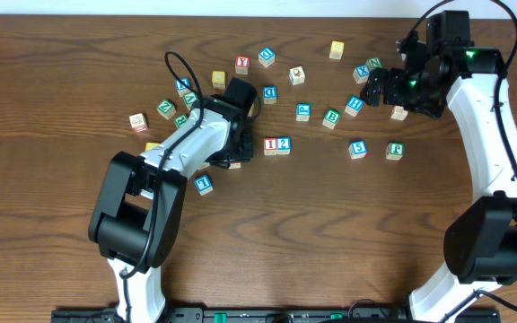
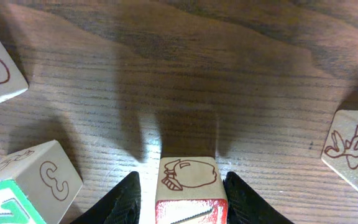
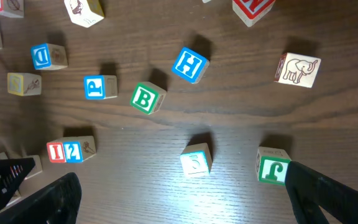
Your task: Spell out AI2
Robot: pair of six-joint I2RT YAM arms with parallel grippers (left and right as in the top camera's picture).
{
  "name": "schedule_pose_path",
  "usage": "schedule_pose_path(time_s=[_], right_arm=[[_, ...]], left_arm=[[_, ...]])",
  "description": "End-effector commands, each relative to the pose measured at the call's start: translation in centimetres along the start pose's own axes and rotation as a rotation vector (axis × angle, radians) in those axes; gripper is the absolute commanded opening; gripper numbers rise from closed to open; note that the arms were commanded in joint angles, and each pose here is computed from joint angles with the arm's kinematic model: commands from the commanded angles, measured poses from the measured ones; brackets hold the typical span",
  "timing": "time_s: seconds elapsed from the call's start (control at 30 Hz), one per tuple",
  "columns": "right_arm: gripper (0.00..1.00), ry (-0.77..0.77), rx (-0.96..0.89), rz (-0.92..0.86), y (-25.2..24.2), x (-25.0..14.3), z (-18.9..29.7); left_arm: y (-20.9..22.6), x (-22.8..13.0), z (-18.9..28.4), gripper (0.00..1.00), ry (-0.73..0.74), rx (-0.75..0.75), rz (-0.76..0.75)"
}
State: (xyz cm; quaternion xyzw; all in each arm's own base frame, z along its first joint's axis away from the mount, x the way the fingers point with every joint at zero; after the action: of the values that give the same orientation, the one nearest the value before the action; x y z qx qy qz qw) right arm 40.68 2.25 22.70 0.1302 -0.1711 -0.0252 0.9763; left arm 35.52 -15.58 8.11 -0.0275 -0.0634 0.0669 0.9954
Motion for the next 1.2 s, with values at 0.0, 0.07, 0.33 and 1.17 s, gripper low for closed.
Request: schedule_pose_path(time_s=[0.0,0.07,0.33,1.17], right_arm=[[0.99,-0.026,0.007,0.020,0.6,0.2,1.0],[0.99,-0.026,0.007,0.020,0.6,0.2,1.0],[0.99,-0.025,0.008,0.021,0.6,0.2,0.9],[0.99,-0.026,0.007,0.020,0.6,0.2,0.9]], left_arm=[[0.4,0.0,-0.5,0.42,-0.012,0.038,-0.004],[0.4,0.2,-0.5,0.41,-0.021,0.037,-0.003],[0.4,0.1,-0.5,0.33,-0.016,0.039,-0.003],[-2.1,1.0,-0.4,0.32,-0.121,0.001,-0.584]])
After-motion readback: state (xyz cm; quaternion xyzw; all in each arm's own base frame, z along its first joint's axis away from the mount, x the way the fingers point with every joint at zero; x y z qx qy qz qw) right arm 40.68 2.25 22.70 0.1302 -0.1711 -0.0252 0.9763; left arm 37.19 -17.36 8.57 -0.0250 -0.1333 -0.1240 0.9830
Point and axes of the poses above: each gripper's point midway between its finger pads, its own z axis back along the fingers, its own y axis along the line the jaws close on, x = y × z, the point moved 7 cm from there along z, back along the fingers, and after that the axes turned 2 degrees about z, right-handed, at the moved point
